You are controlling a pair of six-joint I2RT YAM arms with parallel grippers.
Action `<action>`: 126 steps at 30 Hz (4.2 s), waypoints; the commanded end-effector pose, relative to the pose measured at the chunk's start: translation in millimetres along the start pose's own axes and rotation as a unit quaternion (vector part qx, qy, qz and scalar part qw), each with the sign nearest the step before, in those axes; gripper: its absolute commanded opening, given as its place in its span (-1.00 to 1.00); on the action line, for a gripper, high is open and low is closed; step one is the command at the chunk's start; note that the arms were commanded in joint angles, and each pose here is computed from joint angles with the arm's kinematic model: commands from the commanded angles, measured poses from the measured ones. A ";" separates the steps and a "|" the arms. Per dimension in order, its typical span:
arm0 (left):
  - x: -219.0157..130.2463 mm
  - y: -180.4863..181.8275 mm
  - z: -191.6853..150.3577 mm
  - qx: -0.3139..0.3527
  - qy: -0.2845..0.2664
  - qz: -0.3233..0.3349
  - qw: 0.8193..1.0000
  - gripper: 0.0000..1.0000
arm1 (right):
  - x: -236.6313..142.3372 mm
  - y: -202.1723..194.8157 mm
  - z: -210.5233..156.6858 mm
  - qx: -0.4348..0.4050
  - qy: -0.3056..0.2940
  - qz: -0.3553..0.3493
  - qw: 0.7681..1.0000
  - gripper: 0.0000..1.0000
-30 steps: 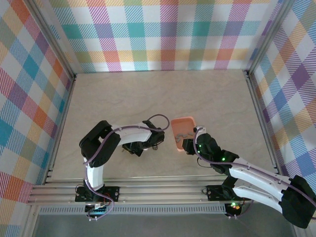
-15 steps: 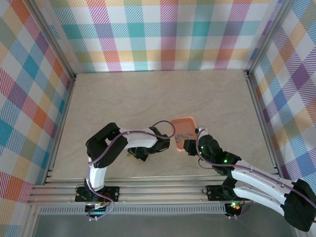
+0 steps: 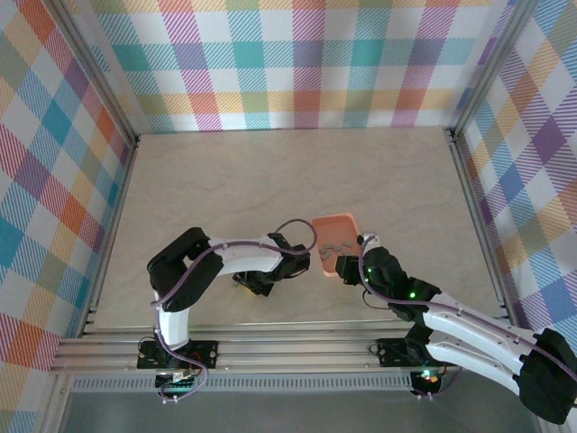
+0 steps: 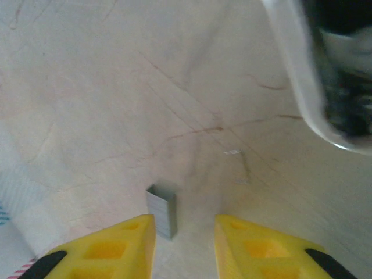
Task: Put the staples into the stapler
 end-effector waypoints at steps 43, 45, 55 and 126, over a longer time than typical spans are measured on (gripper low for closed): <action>32.5 53.8 0.0 -0.116 -0.007 -0.223 0.968 -0.56 | -12.6 -7.5 1.2 0.022 -0.021 0.005 1.000 -0.51; 31.9 54.4 -2.5 -0.118 -0.005 -0.221 0.968 -0.55 | -12.8 -7.5 1.3 0.022 -0.021 0.005 1.000 -0.50; 30.4 53.4 -15.2 -0.120 -0.001 -0.227 0.966 -0.50 | -12.0 -8.2 0.3 0.024 -0.021 0.007 0.999 -0.51; -32.6 27.9 52.2 -0.248 -0.163 -0.160 0.941 -0.70 | 23.9 -9.4 32.0 -0.006 -0.004 -0.015 1.000 -0.36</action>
Point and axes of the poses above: each hand's point on the last joint's axis, 136 mm out from that joint toward the fingers, its own x axis out along the fingers, its own y axis along the line the jaws close on, z = x × y, the point moved 7 cm from there along -x, back along the fingers, and after that the axes turned 14 degrees about x, right-handed, at the moved point
